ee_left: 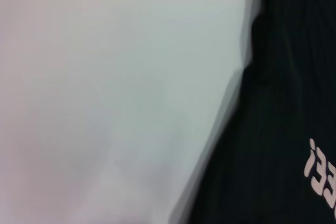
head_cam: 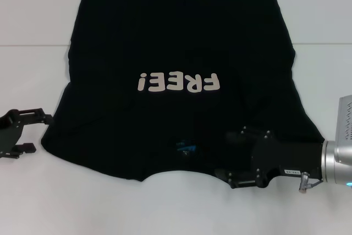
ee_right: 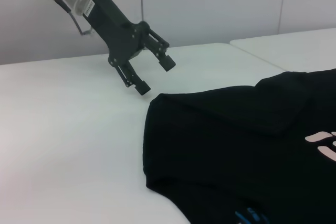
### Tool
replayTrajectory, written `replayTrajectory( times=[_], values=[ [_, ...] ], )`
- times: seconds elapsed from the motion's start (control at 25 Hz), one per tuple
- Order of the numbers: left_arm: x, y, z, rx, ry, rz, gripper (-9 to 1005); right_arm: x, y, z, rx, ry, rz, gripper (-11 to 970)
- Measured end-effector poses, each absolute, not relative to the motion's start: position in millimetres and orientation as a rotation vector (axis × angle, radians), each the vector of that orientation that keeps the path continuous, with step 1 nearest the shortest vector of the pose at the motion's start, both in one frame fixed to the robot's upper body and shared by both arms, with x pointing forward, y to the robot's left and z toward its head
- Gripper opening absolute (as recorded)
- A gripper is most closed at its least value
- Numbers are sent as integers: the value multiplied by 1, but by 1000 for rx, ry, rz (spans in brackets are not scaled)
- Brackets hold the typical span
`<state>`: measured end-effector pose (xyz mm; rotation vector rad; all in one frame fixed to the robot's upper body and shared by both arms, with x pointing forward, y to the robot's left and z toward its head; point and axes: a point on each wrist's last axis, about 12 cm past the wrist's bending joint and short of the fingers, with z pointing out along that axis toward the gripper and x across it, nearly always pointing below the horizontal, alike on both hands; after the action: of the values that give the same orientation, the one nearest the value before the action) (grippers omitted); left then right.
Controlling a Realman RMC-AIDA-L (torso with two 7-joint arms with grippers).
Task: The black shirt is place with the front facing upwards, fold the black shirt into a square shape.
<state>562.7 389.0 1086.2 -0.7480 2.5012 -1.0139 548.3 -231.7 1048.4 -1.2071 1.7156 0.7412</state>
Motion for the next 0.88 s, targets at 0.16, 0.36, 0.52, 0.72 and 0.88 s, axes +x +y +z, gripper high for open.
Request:
replayTrajectory(
  times=[0.16, 0.36, 0.52, 0.72, 0.88],
  values=[
    [563, 387, 1084, -742, 2507, -1012, 892, 547, -230, 1047, -1227, 1711, 740, 958],
    [566, 386, 1086, -727, 2506, -1010, 891, 548, -229, 1047, -1236, 1710, 738, 958],
    [568, 384, 1083, -736, 2504, -1008, 891, 548, -229, 1048, -1239, 1708, 738, 958],
    [568, 383, 1079, -755, 2499, -997, 890, 548, -229, 1048, -1238, 1710, 736, 958],
    [569, 384, 1079, -757, 2495, -991, 889, 549, -229, 1047, -1237, 1711, 734, 958]
  ],
)
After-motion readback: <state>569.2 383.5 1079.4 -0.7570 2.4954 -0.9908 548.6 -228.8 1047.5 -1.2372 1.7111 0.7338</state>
